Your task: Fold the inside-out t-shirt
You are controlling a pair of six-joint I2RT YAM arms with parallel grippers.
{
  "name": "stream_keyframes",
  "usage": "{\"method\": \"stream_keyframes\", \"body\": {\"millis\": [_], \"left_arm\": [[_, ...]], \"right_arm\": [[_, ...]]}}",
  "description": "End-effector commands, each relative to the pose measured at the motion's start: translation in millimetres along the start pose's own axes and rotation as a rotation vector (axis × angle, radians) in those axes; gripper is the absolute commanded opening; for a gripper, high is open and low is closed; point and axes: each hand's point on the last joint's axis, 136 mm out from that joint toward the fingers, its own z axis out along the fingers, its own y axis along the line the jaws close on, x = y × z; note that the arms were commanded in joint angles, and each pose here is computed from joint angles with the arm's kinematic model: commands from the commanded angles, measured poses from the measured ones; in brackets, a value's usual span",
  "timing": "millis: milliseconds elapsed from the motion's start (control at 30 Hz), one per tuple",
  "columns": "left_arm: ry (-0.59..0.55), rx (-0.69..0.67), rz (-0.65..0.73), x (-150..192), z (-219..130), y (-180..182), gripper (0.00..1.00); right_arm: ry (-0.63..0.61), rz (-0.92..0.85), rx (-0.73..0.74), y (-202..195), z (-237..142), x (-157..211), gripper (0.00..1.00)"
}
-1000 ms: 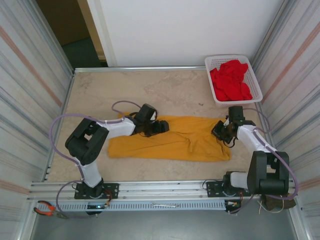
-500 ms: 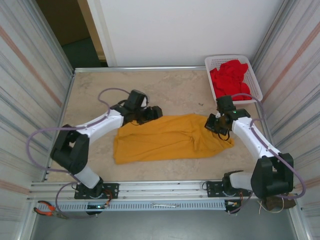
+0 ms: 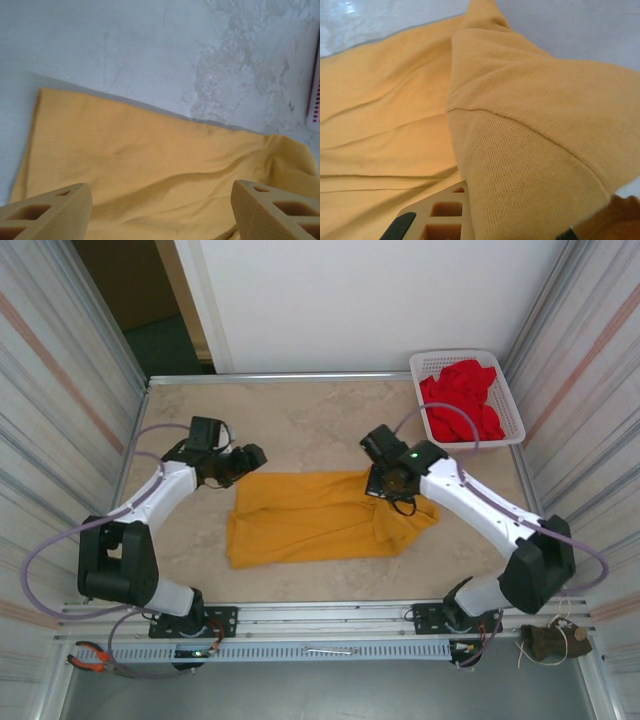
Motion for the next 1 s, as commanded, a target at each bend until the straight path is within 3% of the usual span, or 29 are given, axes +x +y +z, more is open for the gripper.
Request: {"method": "stream_keyframes", "body": {"millis": [0, 367, 567, 733, 800, 867, 933, 967], "left_arm": [[0.013, 0.077, 0.014, -0.7, -14.4, -2.0, 0.74], [-0.04, 0.151, -0.122, -31.2, -30.2, 30.3, 0.74], [-0.053, 0.164, -0.171, -38.0, -34.8, 46.6, 0.74], [-0.044, 0.16, -0.177, -35.7, -29.5, 51.7, 0.74], [-0.042, 0.15, -0.19, -36.8, -27.5, 57.5, 0.74], [-0.05, 0.149, -0.216, -41.6, -26.1, 63.8, 0.74], [-0.057, 0.146, -0.245, -47.4, -26.6, 70.0, 0.74], [-0.06, 0.151, -0.254, -50.0, -27.4, 70.7, 0.74]], "right_arm": [[-0.055, 0.046, 0.096, 18.1, -5.3, 1.5, 0.0], [-0.007, -0.089, 0.128, 139.8, 13.3, 42.7, 0.0], [0.046, -0.094, 0.111, 174.8, 31.2, 60.2, 0.0], [0.11, -0.065, -0.007, 216.0, 52.1, 70.3, 0.01], [0.166, -0.121, -0.179, 258.5, 55.2, 78.1, 0.18], [0.19, -0.193, -0.464, 320.2, 32.0, 82.7, 0.38], [0.154, -0.225, -0.574, 340.3, 7.2, 72.9, 0.59], [0.139, -0.238, -0.603, 342.7, -2.5, 67.0, 0.63]]}}
